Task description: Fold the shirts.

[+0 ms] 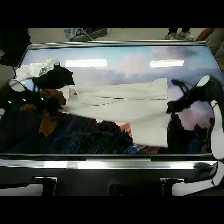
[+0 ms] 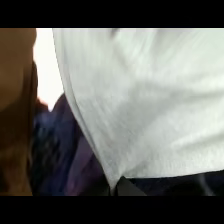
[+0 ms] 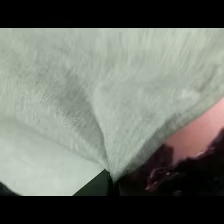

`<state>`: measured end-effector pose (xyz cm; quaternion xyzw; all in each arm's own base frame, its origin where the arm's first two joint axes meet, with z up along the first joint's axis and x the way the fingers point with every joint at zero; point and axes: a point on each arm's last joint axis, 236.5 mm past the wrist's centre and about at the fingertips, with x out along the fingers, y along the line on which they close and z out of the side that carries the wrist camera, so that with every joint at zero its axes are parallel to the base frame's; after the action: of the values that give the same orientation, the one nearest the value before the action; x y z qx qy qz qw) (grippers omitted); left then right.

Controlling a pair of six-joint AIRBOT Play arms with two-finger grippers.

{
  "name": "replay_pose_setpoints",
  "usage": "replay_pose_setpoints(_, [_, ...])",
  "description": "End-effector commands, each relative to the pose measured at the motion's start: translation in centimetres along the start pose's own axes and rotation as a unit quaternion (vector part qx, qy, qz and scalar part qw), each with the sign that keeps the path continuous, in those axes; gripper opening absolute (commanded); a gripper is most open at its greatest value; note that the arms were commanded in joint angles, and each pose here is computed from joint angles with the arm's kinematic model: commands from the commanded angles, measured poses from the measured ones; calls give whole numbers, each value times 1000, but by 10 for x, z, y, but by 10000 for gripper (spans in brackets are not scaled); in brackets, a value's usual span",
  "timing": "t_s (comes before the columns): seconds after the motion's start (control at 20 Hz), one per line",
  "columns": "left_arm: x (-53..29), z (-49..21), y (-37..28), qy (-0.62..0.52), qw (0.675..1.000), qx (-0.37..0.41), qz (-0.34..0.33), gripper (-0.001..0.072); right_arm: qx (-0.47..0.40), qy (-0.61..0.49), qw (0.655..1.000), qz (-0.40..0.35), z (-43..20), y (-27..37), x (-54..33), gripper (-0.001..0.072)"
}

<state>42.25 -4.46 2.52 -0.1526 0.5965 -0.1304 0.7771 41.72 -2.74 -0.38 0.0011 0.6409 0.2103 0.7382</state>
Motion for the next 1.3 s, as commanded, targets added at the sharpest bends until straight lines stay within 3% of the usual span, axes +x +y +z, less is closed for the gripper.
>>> replay_pose_setpoints(0.0, [-162,79,-67,-227,970,88,11,27,-95,-212,954,-189,67,4,-180,48])
replay_pose_setpoints(0.1, [-306,89,-128,-401,903,151,17,28,-133,-389,846,-339,76,42,-352,49])
replay_pose_setpoints(0.2, [-425,58,-179,-537,824,180,12,28,-152,-521,709,-450,30,105,-496,49])
replay_pose_setpoints(0.25, [-462,38,-195,-579,795,180,0,28,-153,-557,658,-483,-4,133,-539,48])
replay_pose_setpoints(0.35, [-502,-3,-213,-624,760,181,-14,29,-141,-585,627,-495,-54,169,-568,49])
replay_pose_setpoints(0.65, [-519,-62,-226,-637,747,190,-19,28,-143,-597,611,-500,-116,210,-578,49])
replay_pose_setpoints(0.8, [-507,-63,-223,-617,763,191,-15,28,-136,-585,632,-490,-118,206,-566,49])
replay_pose_setpoints(0.95, [-468,-48,-209,-556,810,184,-6,28,-118,-524,702,-467,-106,179,-525,49])
replay_pose_setpoints(1.1, [-401,-15,-180,-456,875,163,3,27,-111,-412,802,-418,-61,125,-450,48])
replay_pose_setpoints(1.25, [-286,22,-134,-306,945,118,3,28,-108,-256,924,-262,2,74,-308,47])
